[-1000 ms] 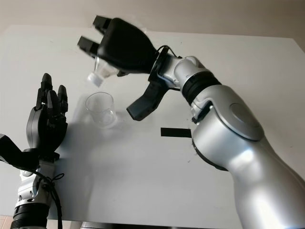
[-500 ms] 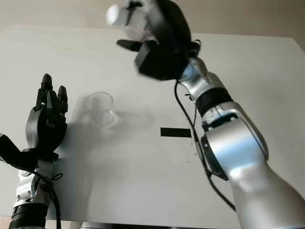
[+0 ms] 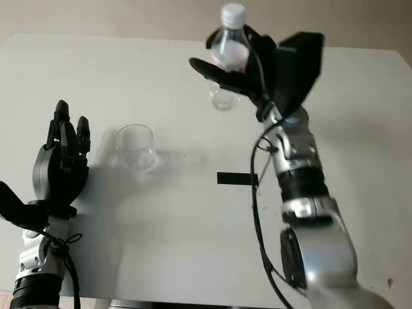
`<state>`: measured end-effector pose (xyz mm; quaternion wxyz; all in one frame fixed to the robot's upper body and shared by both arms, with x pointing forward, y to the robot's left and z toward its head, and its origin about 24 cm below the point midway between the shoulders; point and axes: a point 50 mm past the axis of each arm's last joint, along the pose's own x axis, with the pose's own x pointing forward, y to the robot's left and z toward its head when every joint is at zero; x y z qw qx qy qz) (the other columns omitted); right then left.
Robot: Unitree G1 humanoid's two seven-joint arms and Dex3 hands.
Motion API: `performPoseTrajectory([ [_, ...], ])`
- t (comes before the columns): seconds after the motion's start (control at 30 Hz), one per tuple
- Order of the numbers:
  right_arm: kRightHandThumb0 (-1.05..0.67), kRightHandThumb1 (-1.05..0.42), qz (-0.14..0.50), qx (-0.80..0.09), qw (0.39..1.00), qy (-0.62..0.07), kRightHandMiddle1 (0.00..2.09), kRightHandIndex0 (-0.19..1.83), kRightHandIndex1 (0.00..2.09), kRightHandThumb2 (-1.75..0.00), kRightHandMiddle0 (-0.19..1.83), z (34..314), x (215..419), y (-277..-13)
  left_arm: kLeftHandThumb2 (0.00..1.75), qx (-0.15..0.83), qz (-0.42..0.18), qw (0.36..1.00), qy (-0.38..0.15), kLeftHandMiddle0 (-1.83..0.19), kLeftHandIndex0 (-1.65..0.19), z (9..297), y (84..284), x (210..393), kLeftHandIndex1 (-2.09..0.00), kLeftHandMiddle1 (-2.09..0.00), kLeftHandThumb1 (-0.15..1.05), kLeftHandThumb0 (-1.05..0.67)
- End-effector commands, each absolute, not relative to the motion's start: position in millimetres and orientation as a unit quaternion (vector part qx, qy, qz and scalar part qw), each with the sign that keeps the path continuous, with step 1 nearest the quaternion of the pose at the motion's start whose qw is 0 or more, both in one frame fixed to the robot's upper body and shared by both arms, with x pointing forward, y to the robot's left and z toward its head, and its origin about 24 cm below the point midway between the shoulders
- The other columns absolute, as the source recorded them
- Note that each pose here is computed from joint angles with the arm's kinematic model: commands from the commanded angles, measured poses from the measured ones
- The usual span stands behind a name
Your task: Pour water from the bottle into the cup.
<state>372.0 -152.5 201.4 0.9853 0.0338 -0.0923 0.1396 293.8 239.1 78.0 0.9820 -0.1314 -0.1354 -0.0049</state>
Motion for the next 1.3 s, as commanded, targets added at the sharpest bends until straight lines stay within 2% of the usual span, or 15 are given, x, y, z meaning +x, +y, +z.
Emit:
performPoseTrajectory([
  [0.0,-0.22,-1.05,0.145,0.044,0.983,-0.104,2.09,1.21,2.09,-0.26,0.84,207.2,362.3,-151.9,0.5,-0.127,-0.006,0.984,-0.126,0.19,0.19,73.1,240.1,292.1,0.0,-0.04,1.05,-0.75],
  [0.27,-0.21,-1.05,0.143,0.032,0.985,-0.089,2.09,1.23,2.09,-0.3,0.85,190.9,343.5,-159.6,0.55,-0.12,-0.008,0.984,-0.134,0.19,0.19,72.2,245.7,286.5,0.0,-0.01,1.05,-0.73],
  [0.67,-0.19,-1.05,0.138,0.018,0.99,-0.035,2.09,1.28,2.09,-0.31,0.83,171.1,328.3,-168.2,0.57,-0.119,-0.011,0.984,-0.134,0.19,0.19,71.2,246.1,285.0,0.0,-0.01,1.05,-0.72],
  [1.03,-0.22,-1.05,0.111,0.013,0.994,0.021,2.09,1.22,2.09,-0.26,0.81,146.3,323.9,-177.1,0.56,-0.113,-0.012,0.984,-0.138,0.19,0.19,74.9,248.5,283.8,0.0,-0.02,1.05,-0.75],
  [1.27,-0.23,-1.05,0.112,0.008,0.993,0.035,2.09,1.22,2.09,-0.27,0.81,137.7,319.5,-179.6,0.54,-0.114,-0.013,0.984,-0.137,0.19,0.19,76.8,249.2,284.9,0.0,-0.01,1.05,-0.75],
])
